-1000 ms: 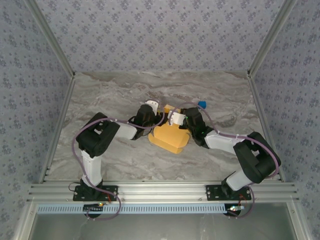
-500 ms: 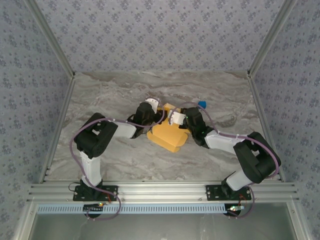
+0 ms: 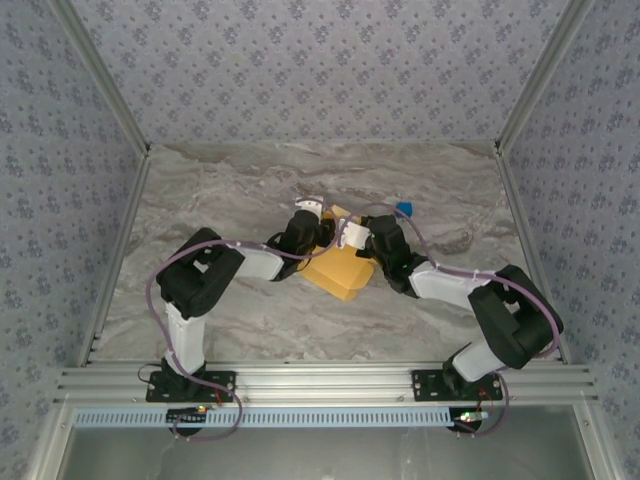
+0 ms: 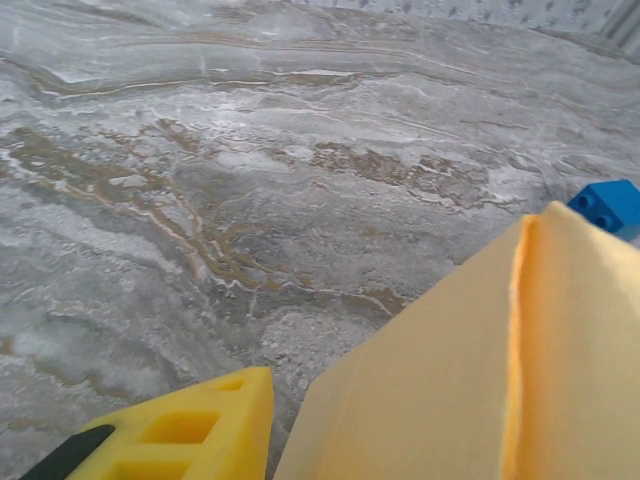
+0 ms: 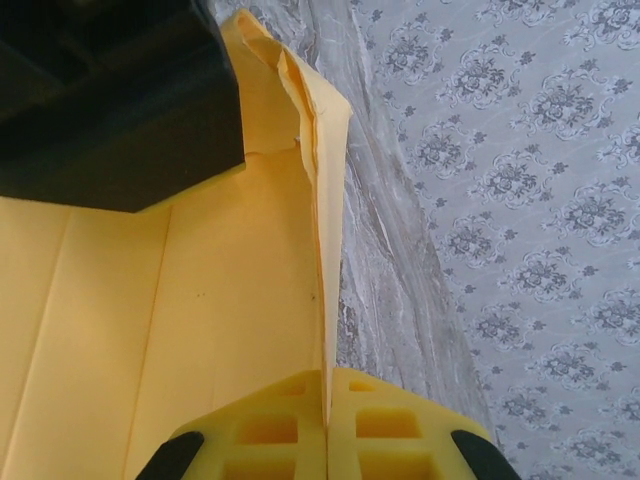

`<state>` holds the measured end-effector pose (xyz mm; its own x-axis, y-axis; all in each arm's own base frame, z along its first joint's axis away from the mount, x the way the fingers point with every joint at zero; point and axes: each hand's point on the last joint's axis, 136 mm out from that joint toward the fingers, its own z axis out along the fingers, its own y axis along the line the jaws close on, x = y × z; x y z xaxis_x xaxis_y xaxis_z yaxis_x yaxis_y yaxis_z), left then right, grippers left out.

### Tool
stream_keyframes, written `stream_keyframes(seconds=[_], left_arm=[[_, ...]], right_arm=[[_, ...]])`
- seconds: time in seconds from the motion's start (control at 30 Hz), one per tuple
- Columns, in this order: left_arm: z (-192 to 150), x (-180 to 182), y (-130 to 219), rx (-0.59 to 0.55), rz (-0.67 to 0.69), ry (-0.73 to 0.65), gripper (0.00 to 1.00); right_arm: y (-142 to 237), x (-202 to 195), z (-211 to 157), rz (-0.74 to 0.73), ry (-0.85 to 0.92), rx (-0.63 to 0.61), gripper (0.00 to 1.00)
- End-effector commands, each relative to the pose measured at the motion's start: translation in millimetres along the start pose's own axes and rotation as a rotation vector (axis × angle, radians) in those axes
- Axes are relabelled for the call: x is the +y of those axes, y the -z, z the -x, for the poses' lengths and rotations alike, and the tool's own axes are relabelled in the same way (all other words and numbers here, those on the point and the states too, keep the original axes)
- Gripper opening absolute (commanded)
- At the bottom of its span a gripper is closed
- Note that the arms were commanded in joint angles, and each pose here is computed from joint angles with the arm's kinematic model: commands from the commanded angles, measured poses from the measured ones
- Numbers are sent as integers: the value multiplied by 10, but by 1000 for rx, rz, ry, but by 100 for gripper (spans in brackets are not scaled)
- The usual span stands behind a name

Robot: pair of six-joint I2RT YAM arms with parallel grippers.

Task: Fold the paper box

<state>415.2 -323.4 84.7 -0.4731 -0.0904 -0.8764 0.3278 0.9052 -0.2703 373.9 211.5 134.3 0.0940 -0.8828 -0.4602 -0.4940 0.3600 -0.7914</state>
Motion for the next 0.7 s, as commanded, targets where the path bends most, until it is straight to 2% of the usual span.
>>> stream_keyframes(seconds=[0.0, 0.27, 0.67], left_arm=[[164, 394, -45, -89, 218, 50, 35], [161, 431, -76, -105, 270, 98, 33], [170, 184, -109, -63, 140, 77, 23]], right_arm=[[77, 124, 104, 60, -32, -36, 0], [86, 164, 133, 67, -49, -41, 0], [7, 108, 48, 43, -73, 12, 0]])
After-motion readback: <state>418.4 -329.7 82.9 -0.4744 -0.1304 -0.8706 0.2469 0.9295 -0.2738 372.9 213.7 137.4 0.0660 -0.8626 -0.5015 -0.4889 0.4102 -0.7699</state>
